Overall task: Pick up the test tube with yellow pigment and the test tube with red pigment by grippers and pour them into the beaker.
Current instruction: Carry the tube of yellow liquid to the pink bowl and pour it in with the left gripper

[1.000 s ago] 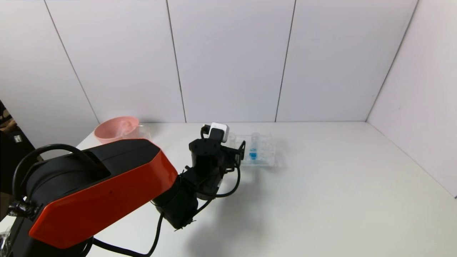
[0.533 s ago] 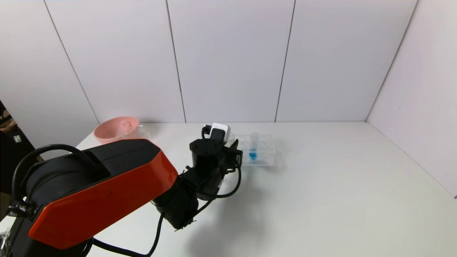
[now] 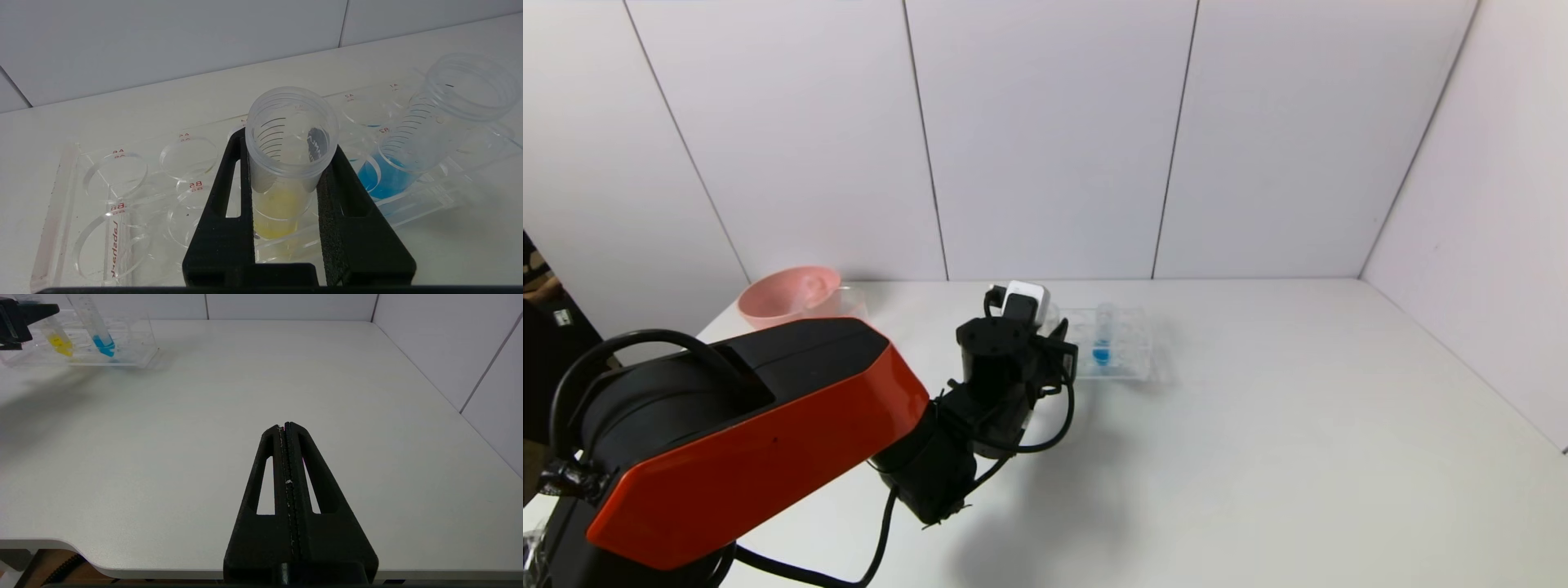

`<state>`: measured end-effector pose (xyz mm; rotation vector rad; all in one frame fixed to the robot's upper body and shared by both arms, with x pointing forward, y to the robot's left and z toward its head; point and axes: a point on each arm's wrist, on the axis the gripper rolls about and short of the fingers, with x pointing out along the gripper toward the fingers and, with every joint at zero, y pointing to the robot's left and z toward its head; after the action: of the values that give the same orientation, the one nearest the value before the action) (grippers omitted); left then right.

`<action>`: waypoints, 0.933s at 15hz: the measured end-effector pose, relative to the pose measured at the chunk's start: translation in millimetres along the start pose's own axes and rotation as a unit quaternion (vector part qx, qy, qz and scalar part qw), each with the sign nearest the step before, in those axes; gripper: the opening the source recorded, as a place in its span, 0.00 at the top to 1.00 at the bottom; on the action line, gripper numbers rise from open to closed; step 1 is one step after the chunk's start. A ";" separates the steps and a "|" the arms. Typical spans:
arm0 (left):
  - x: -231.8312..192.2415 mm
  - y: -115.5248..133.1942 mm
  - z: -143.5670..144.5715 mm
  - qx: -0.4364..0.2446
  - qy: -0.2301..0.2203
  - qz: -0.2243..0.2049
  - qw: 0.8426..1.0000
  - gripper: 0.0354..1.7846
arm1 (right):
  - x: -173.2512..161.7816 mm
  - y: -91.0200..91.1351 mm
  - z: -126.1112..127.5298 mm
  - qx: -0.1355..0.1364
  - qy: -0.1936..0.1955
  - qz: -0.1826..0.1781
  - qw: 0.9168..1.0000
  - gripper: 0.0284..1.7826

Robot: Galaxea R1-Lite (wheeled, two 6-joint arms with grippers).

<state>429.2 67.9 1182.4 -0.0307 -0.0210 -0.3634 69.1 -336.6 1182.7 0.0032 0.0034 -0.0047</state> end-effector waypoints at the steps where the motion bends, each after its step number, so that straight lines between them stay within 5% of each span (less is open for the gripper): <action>1: -0.2 0.1 0.6 0.000 0.000 0.000 1.000 0.76 | 0.0 0.0 0.0 0.000 0.000 0.000 1.000 0.95; 14: -3.1 -3.2 35.1 -0.001 -0.017 -0.009 1.000 0.76 | 0.0 0.0 0.0 0.000 0.000 0.000 1.000 0.95</action>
<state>424.6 67.2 1217.5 -0.0392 -0.0547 -0.3812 69.1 -336.6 1182.7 0.0032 0.0034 -0.0043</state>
